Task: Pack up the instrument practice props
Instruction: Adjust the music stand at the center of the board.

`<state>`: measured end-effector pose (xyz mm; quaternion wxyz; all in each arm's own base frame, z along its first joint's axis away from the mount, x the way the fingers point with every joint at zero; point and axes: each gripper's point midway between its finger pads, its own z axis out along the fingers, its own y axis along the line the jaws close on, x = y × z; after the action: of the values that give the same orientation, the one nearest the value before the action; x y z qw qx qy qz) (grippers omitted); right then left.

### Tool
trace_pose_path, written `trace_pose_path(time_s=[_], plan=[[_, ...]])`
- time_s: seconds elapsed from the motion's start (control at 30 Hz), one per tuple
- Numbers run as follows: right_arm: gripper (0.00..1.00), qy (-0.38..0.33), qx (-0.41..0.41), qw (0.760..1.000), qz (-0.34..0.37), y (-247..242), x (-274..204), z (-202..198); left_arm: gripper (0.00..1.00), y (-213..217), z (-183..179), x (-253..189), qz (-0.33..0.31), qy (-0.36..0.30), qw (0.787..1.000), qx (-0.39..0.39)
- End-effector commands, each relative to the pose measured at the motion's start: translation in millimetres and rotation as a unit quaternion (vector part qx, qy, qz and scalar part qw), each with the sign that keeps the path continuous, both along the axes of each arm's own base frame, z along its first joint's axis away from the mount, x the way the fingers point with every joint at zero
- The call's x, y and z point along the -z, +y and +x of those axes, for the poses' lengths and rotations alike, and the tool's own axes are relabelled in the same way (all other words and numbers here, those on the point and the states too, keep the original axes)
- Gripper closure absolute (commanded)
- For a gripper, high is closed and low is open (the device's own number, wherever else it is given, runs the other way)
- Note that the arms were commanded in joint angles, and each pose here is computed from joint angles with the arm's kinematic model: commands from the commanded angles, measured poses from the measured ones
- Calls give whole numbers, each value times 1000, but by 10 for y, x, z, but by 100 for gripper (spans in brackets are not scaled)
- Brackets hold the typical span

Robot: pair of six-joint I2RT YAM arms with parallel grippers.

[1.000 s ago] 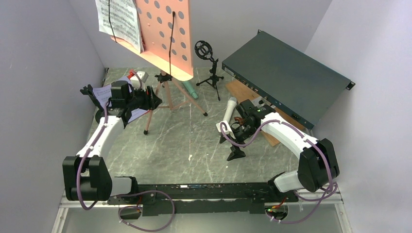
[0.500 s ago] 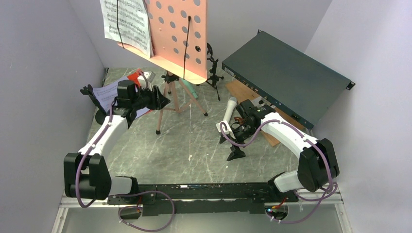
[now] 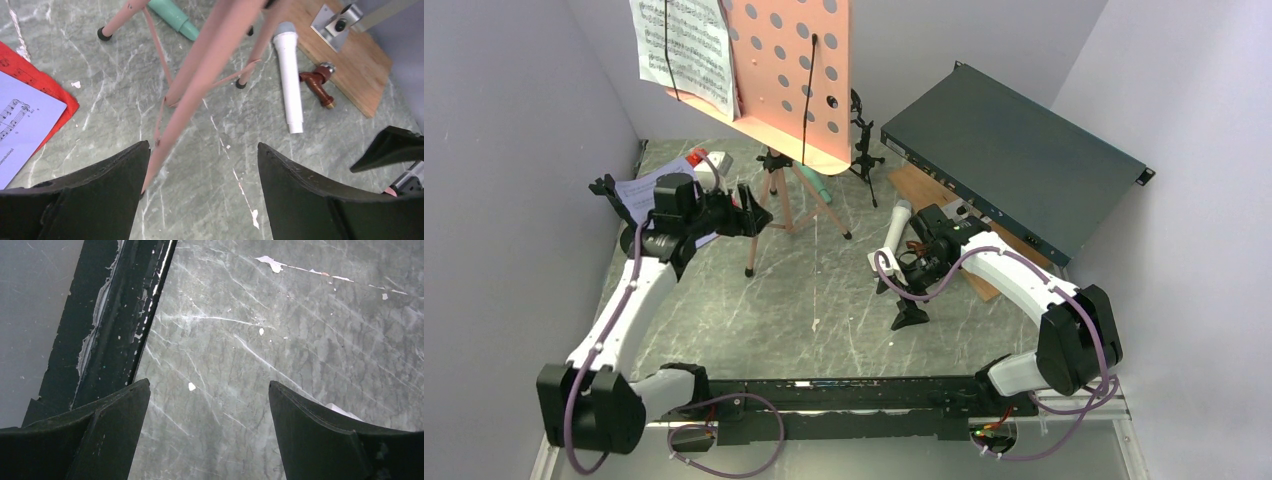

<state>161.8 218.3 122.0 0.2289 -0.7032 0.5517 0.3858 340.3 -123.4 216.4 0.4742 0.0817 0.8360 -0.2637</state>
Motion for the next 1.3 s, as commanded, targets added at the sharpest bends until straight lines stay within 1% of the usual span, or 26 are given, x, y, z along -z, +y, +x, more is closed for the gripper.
trace_pose_path(time_s=[0.0,0.13,0.2,0.3,0.4,0.53,0.63,0.73,0.77,0.8,0.93,1.1,1.27], plan=[[9,-15,-4,1000,14,61,-68,59,15,-38,-307,-292,-21,-18,1000,13],[9,-15,-4,1000,13,58,-62,63,12,-13,-591,-527,-41,-17,999,1],[9,-13,-4,1000,12,56,-60,59,9,42,-703,-705,-46,-28,998,-18],[9,-11,-5,1000,11,57,-54,56,5,145,-831,-1074,-50,-53,996,-51],[9,-11,-5,1000,12,57,-60,54,5,194,-879,-1471,-46,-77,994,-59],[9,-12,-5,1000,13,58,-65,53,7,288,-861,-1960,-35,-105,990,-82],[9,-11,-5,1000,13,60,-68,49,10,343,-810,-2291,-30,-124,987,-98],[9,-12,-6,1000,13,58,-68,48,19,412,-709,-2614,-20,-147,982,-116],[9,-11,-6,1000,13,58,-68,47,24,432,-624,-2599,-11,-139,983,-122],[9,-11,-5,1000,13,57,-65,49,28,454,-595,-2695,-8,-146,981,-127],[9,-12,-6,1000,12,57,-65,49,34,461,-369,-2796,3,-155,979,-131],[9,-10,-5,1000,10,53,-50,51,34,530,-184,-2816,18,-159,975,-156],[9,-6,-6,1000,7,51,-33,50,34,425,-121,-2833,26,-161,976,-143]])
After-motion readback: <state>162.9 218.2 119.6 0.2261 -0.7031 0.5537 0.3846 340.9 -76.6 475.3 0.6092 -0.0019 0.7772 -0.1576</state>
